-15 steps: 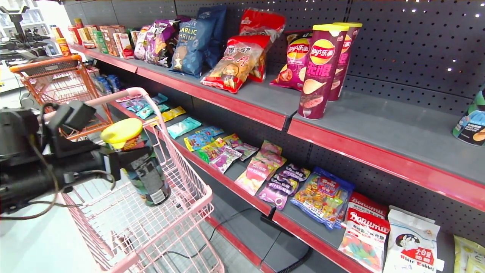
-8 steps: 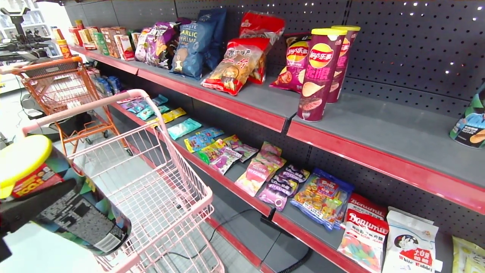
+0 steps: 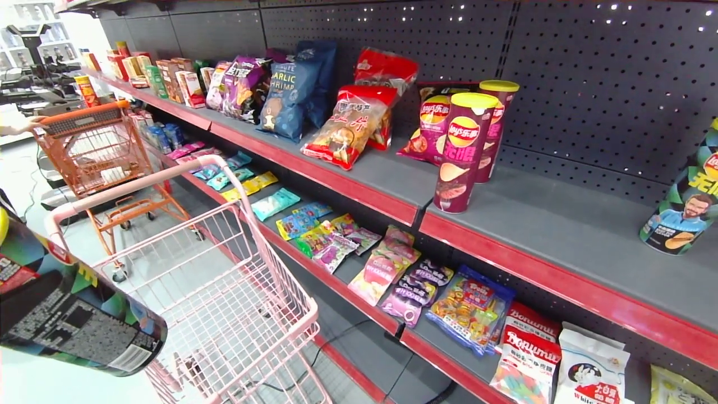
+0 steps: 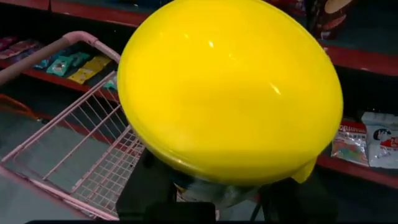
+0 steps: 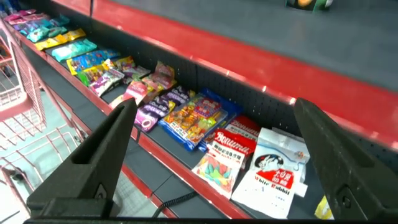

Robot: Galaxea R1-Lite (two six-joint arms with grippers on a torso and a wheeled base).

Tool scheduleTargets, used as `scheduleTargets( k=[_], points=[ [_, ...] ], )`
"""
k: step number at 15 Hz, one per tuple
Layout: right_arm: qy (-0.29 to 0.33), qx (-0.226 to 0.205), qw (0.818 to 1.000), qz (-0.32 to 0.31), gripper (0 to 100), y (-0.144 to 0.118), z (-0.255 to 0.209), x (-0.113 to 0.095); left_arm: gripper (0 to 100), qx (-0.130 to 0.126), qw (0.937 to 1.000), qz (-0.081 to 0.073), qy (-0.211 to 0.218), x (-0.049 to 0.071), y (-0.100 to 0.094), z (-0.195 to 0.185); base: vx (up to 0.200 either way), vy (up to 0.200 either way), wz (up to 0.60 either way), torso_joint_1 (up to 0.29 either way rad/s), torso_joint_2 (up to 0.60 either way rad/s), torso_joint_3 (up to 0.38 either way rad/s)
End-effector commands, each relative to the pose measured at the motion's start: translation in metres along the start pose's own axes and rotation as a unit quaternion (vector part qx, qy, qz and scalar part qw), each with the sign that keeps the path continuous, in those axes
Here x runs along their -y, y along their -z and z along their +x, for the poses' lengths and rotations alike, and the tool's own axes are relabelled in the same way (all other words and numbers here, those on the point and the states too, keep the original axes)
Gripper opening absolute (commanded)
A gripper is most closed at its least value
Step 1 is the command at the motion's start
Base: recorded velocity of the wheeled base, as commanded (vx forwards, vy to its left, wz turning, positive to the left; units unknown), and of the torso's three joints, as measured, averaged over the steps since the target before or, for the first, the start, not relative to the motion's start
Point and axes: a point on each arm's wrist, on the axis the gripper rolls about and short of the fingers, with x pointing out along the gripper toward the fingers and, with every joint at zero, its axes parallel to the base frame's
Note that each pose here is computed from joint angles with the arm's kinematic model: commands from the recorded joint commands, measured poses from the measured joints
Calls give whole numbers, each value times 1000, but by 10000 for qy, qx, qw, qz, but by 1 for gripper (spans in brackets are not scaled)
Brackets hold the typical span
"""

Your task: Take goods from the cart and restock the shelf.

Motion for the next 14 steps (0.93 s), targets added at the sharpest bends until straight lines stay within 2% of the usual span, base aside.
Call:
scheduleTargets(
  k=[1, 5, 10, 12, 14],
  points=[
    [-4, -2, 10000, -1, 100, 0, 0, 0, 0, 72, 10000, 22, -43, 2, 0, -5, 0, 0, 0, 251, -608, -364],
    [-4, -2, 10000, 6, 100, 0, 0, 0, 0, -11, 9999, -3, -125, 1, 1, -4, 0, 0, 0, 193, -446, -265],
    [-4, -2, 10000, 14, 100, 0, 0, 0, 0, 25, 9999, 16, -134, 1, 1, -6, 0, 0, 0, 164, -371, -216],
    [-4, -2, 10000, -1, 100, 0, 0, 0, 0, 4, 9995, 19, -302, 1, 2, -6, 0, 0, 0, 129, -317, -168],
    [-4, 5, 10000, 6, 100, 0, 0, 0, 0, -106, 9983, 280, -495, 0, 4, -7, 0, 0, -300, 32, -63, -39]
  ],
)
